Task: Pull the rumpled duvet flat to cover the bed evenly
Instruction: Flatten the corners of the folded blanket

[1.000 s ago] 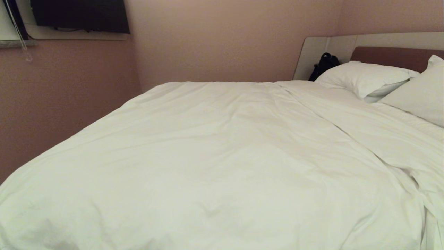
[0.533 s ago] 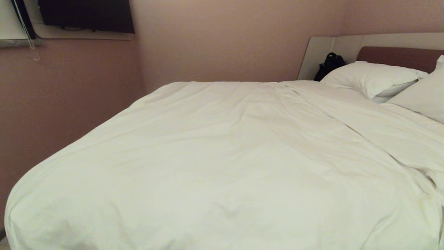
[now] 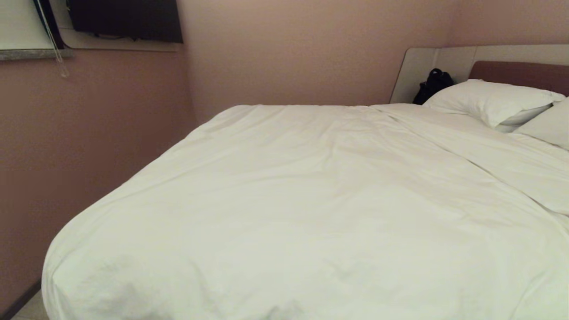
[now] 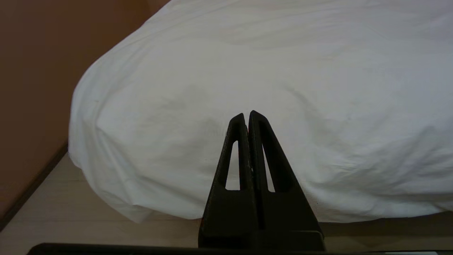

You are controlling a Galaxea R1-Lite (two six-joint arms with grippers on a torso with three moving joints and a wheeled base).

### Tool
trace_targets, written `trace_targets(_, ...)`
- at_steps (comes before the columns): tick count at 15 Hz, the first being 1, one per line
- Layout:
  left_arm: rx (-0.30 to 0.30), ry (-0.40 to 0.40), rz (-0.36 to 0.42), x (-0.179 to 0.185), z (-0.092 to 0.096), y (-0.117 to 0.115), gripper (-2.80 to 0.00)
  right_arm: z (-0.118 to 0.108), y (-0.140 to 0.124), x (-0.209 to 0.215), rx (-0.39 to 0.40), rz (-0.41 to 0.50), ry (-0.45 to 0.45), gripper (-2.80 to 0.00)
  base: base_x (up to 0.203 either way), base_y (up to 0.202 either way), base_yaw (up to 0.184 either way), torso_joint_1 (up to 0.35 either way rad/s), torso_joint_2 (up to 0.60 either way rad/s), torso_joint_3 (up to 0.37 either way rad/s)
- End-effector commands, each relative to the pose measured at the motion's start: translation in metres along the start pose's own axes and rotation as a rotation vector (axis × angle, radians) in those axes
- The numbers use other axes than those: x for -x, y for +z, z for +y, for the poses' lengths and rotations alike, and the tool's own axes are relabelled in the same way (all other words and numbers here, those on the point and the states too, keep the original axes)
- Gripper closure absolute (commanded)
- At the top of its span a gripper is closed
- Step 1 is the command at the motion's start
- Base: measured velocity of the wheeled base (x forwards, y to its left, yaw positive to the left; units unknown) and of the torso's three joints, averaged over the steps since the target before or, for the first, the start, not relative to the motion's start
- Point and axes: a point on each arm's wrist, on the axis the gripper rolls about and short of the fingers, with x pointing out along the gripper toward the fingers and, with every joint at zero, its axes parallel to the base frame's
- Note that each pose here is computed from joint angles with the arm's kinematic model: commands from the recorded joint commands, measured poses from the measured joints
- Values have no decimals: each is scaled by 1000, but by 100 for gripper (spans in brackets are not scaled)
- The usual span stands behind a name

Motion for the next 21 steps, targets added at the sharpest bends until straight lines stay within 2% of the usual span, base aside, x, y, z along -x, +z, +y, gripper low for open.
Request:
trace_targets(1, 0, 0, 0, 0, 0, 0, 0, 0, 0, 0, 1, 0, 1, 0, 0, 191, 0, -1, 6, 2)
trace_targets(21, -3, 0, 0, 0, 0, 0, 0, 0, 0, 0, 1, -2, 1, 0, 0, 196, 0, 2, 2, 2)
